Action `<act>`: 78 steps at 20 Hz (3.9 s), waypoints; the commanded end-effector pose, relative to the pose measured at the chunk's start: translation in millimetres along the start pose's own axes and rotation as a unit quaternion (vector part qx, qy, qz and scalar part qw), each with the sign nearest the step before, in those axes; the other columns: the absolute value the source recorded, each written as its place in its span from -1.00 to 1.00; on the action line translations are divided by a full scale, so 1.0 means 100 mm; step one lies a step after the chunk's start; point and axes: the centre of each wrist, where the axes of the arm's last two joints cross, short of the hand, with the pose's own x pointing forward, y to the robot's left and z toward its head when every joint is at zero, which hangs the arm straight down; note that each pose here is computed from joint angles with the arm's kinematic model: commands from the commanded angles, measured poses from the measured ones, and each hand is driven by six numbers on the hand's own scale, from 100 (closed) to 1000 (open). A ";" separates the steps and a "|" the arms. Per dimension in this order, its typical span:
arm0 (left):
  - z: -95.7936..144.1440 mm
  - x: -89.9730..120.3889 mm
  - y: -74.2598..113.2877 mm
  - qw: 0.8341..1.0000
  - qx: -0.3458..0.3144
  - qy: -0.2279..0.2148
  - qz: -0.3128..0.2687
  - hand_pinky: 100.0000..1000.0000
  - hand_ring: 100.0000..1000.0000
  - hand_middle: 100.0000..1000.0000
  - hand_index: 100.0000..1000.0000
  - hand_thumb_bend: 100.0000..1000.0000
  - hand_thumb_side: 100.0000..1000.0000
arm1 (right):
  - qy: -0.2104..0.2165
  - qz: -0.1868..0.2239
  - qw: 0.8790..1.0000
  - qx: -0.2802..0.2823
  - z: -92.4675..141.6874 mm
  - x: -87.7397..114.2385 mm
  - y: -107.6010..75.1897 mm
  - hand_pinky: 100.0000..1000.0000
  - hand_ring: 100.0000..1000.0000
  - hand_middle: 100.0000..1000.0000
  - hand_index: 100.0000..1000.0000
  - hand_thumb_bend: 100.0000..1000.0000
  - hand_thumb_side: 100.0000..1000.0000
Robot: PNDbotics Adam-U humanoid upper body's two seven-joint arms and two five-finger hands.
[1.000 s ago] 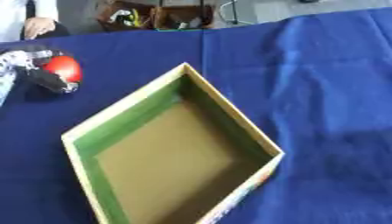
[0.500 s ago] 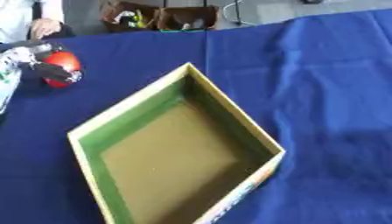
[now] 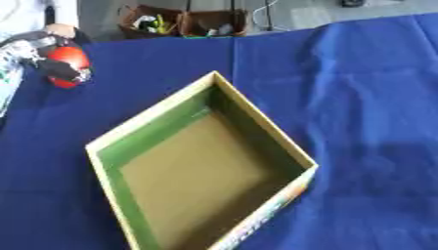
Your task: Pick up objects on the table and place them in the box.
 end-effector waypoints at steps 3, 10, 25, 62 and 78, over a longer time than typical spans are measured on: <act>0.19 0.18 0.27 0.999 0.016 -0.042 -0.022 -0.28 0.66 0.60 0.27 -1.00 -0.54 | 0.001 0.004 1.000 -0.006 0.00 0.01 -0.05 0.54 -0.08 -0.46 -0.19 -1.00 0.63; 0.52 0.52 0.34 0.991 -0.006 -0.104 -0.084 -0.32 0.60 0.55 0.24 -1.00 -0.60 | 0.004 0.004 1.000 -0.001 0.01 0.00 -0.06 0.54 -0.07 -0.46 -0.19 -1.00 0.62; 1.48 1.24 0.02 0.952 -0.073 -0.256 -0.151 -0.32 0.58 0.50 0.18 -1.00 -0.59 | 0.014 -0.004 1.000 0.006 0.02 0.00 -0.05 0.55 -0.07 -0.46 -0.18 -1.00 0.63; 2.02 1.91 -0.85 0.843 -0.076 -0.411 -0.339 -0.36 0.50 0.26 0.18 -1.00 -0.78 | 0.000 -0.016 1.000 0.016 -0.01 0.03 -0.02 0.56 -0.06 -0.44 -0.17 -1.00 0.66; 1.83 1.84 -1.10 0.850 -0.127 -0.381 -0.341 -0.33 0.14 0.29 0.20 -1.00 -0.69 | -0.004 -0.019 1.000 0.018 -0.02 0.04 0.00 0.57 -0.05 -0.44 -0.16 -1.00 0.67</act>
